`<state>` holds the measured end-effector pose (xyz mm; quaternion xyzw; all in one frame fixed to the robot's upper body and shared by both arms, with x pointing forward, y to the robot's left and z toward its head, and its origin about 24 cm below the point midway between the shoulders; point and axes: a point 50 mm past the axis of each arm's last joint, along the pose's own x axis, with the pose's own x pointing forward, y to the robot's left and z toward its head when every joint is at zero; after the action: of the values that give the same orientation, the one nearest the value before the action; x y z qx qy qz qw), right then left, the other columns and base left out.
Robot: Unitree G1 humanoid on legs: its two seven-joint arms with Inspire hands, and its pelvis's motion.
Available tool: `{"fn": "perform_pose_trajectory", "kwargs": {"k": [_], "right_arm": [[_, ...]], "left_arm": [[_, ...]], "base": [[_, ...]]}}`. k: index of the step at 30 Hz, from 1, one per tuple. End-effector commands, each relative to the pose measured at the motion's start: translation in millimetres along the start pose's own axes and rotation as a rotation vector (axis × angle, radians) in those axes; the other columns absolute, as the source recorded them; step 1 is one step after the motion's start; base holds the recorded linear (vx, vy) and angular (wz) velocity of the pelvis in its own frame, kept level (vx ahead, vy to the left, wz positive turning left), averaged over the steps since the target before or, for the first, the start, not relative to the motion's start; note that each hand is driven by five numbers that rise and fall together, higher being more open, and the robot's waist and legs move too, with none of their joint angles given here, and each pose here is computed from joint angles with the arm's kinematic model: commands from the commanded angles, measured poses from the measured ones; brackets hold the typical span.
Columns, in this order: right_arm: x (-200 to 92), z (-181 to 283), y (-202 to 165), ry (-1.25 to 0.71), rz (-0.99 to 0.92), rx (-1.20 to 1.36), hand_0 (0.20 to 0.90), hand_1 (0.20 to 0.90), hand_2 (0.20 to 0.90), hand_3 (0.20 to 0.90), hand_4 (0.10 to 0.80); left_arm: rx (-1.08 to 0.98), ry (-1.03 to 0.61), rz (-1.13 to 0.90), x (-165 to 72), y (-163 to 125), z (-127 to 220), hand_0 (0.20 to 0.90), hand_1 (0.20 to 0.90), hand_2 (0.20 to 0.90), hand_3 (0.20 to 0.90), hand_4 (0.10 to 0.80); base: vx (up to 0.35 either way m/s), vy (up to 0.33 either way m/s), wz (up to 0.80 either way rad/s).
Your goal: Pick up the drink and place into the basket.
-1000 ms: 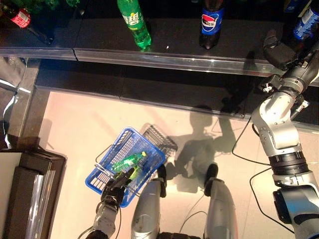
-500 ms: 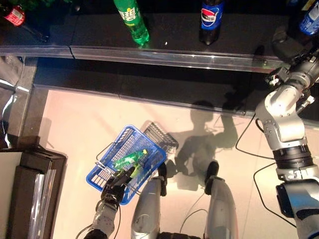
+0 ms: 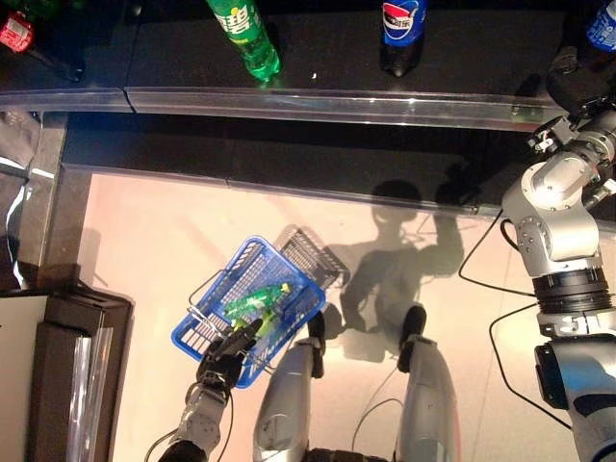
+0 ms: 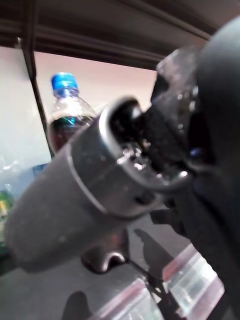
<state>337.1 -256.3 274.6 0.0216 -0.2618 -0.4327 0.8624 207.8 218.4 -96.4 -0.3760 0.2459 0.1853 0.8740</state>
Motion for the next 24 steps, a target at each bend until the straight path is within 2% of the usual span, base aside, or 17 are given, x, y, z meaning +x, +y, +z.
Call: {"fn": "perform_pose_trajectory", "kwargs": {"k": [1, 12, 20, 24], "right_arm": [[23.5, 99.3, -7.8, -0.340, -0.049, 0.165, 0.900, 0.900, 0.900, 0.900, 0.800], [44.5, 116.7, -8.0, -0.346, -0.058, 0.108, 0.900, 0.900, 0.900, 0.900, 0.800], [42.4, 142.2, 9.9, -0.383, 0.073, 0.149, 0.900, 0.900, 0.900, 0.900, 0.800], [39.9, 147.6, 15.8, -0.337, 0.151, 0.248, 0.900, 0.900, 0.900, 0.900, 0.800]], "left_arm": [[0.005, -0.049, -0.177, -12.3, -11.9, 3.0, 0.300, 0.300, 0.300, 0.200, 0.100], [0.029, -0.045, -0.191, -12.3, -12.5, 10.0, 0.300, 0.300, 0.300, 0.200, 0.100], [0.023, -0.056, -0.198, -11.4, -14.8, 19.3, 0.300, 0.300, 0.300, 0.200, 0.100], [0.015, -0.066, -0.206, -11.9, -16.6, 20.7, 0.300, 0.300, 0.300, 0.200, 0.100]], "base": [[0.000, 0.000, 0.00], [-0.001, -0.033, -0.02], [-0.004, -0.014, -0.07], [0.000, 0.000, 0.00]]}}
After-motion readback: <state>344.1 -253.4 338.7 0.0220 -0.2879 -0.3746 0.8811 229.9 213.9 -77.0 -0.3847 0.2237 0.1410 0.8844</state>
